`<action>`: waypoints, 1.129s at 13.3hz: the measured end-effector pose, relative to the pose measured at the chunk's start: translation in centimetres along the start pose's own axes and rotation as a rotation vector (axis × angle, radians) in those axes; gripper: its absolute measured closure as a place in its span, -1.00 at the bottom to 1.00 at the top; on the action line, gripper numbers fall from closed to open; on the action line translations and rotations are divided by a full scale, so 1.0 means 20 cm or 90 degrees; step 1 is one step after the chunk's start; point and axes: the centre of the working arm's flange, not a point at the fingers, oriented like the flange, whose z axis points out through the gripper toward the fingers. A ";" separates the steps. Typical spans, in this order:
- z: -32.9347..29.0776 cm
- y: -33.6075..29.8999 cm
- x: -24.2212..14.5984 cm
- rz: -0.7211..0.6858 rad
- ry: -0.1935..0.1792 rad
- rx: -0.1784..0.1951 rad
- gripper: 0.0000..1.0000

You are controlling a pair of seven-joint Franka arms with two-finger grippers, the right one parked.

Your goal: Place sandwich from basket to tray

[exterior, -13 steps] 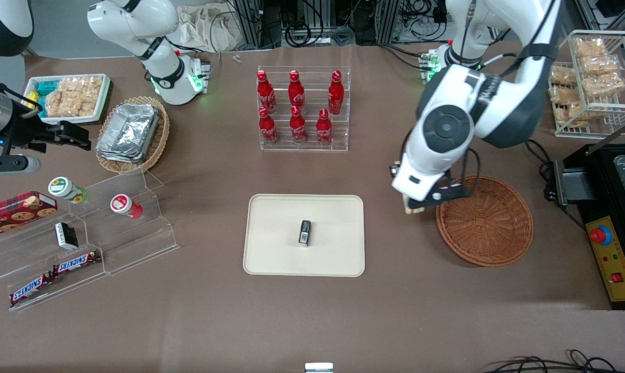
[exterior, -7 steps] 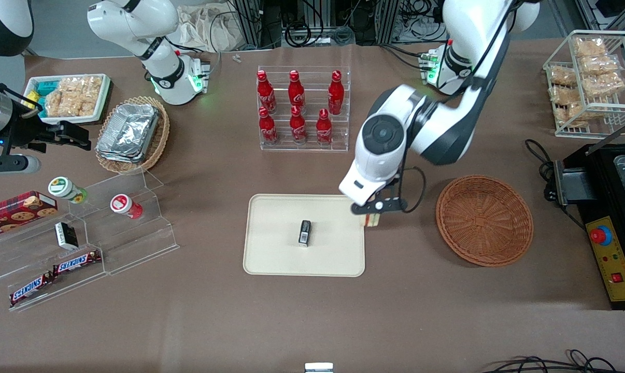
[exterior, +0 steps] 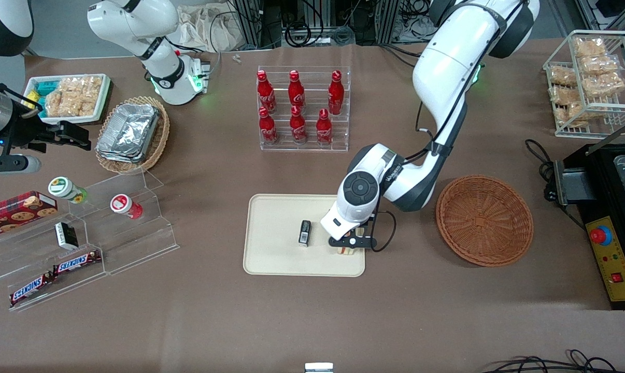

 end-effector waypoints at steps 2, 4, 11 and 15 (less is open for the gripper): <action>0.02 0.00 0.00 -0.005 -0.003 0.001 0.64; 0.01 -0.01 0.01 -0.025 -0.004 -0.006 0.42; -0.17 -0.24 0.07 -0.111 -0.151 -0.012 -0.99; -0.53 -0.58 0.10 -0.099 -0.207 0.002 -0.99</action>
